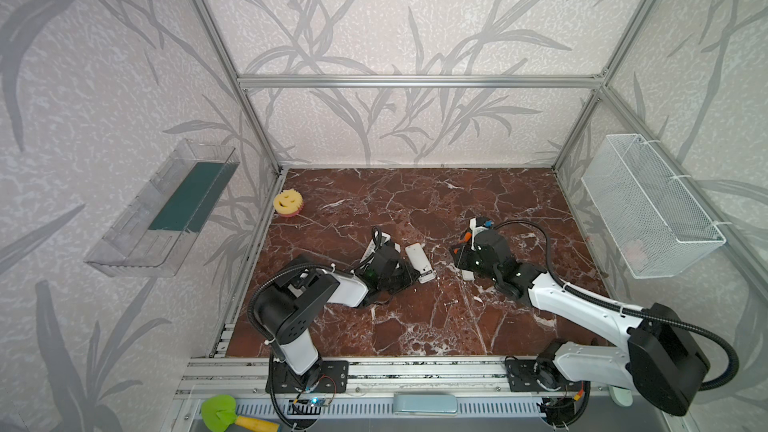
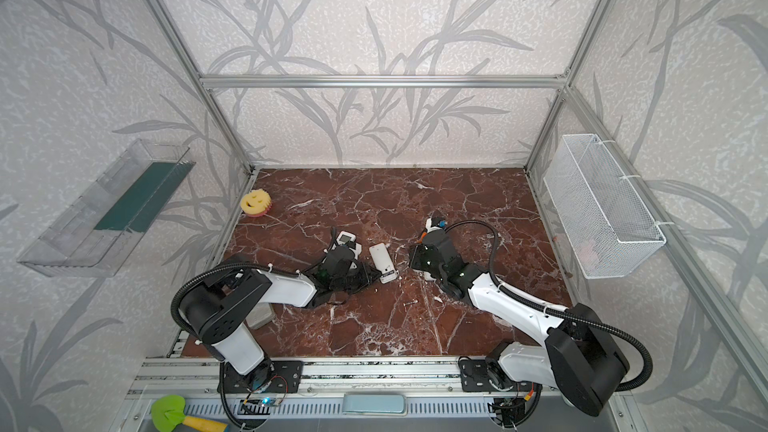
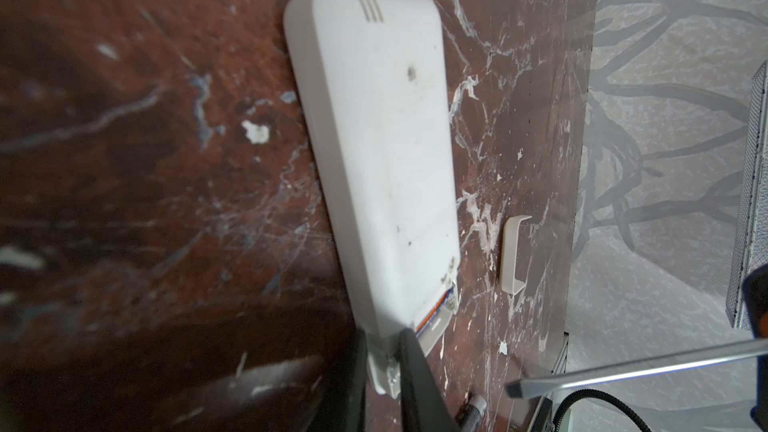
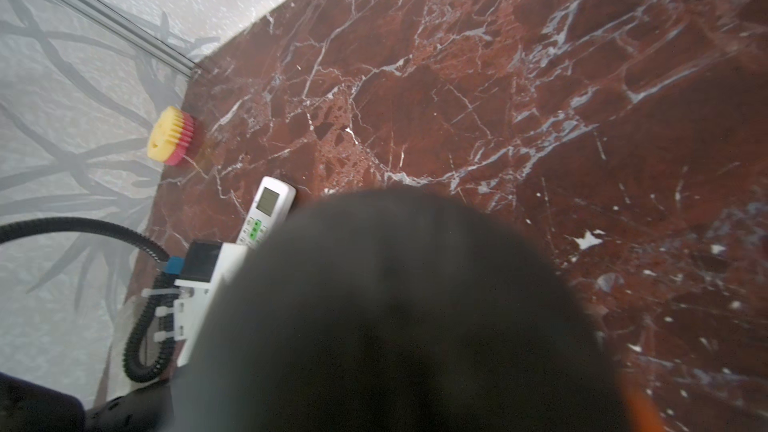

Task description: Unload the batteries from the remote control

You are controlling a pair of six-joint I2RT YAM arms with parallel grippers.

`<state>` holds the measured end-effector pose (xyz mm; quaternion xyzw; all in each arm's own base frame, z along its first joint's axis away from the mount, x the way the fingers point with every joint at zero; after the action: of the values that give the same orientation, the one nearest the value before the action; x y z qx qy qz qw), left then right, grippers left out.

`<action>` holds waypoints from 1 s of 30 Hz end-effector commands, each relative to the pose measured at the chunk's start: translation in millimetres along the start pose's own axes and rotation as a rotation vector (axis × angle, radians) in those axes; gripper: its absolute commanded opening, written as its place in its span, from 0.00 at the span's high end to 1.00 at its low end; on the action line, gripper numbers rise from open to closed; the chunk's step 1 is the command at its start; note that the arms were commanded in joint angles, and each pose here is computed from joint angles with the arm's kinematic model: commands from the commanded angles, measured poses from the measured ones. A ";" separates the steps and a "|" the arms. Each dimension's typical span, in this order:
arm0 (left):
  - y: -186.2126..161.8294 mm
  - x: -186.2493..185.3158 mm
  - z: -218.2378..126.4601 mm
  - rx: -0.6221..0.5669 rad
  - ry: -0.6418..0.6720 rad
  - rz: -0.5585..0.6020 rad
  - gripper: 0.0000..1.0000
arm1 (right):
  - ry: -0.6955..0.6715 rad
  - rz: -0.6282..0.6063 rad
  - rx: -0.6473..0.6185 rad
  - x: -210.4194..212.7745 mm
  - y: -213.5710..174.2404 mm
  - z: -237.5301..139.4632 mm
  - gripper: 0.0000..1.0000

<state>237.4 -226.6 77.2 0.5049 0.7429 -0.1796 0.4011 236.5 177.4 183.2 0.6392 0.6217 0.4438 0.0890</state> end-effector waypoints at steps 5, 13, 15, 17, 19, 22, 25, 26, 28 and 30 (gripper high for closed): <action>-8.2 8.6 2.0 0.066 0.108 0.028 0.83 | 0.059 -0.192 0.078 12.3 -2.2 -45.5 1.00; -5.4 0.5 0.4 0.075 0.113 0.062 0.83 | 0.079 -0.438 0.285 11.3 -63.3 -88.1 1.00; -5.4 0.0 -1.3 0.074 0.120 0.068 0.83 | 0.078 -0.465 0.330 8.1 -78.0 -89.6 1.00; -5.4 0.0 -3.9 0.072 0.130 0.076 0.83 | 0.059 -0.501 0.352 3.4 -91.1 -92.0 1.00; -4.7 -0.5 -6.7 0.065 0.138 0.084 0.82 | 0.046 -0.537 0.362 -2.9 -103.9 -93.2 1.00; -3.5 -2.6 -9.4 0.055 0.143 0.094 0.82 | 0.024 -0.563 0.343 -14.9 -113.0 -90.1 1.00; -3.5 -3.4 -10.4 0.054 0.144 0.097 0.82 | -0.019 -0.582 0.267 -20.7 -110.6 -85.4 1.00; -3.0 -3.7 -11.2 0.050 0.145 0.097 0.82 | -0.017 -0.582 0.237 -19.0 -107.6 -84.9 1.00; -3.6 -3.0 -12.5 0.048 0.150 0.097 0.82 | -0.008 -0.567 0.188 -15.1 -102.8 -83.9 1.00; -3.2 -2.2 -13.7 0.042 0.154 0.099 0.82 | 0.008 -0.548 0.163 -11.7 -100.9 -82.3 1.00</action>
<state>232.5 -224.8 85.4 0.5561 0.7370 -0.1530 0.3523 104.3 154.9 161.0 0.4491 0.8160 0.3483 0.1053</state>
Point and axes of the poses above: each gripper's point midway between its finger pads, its own z axis out along the fingers, its own x axis along the line the jaws close on, y = z × x, the point moved 9 cm from there along -z, back along the fingers, and after that the axes turned 6 degrees about -z, right-handed, at the moved point
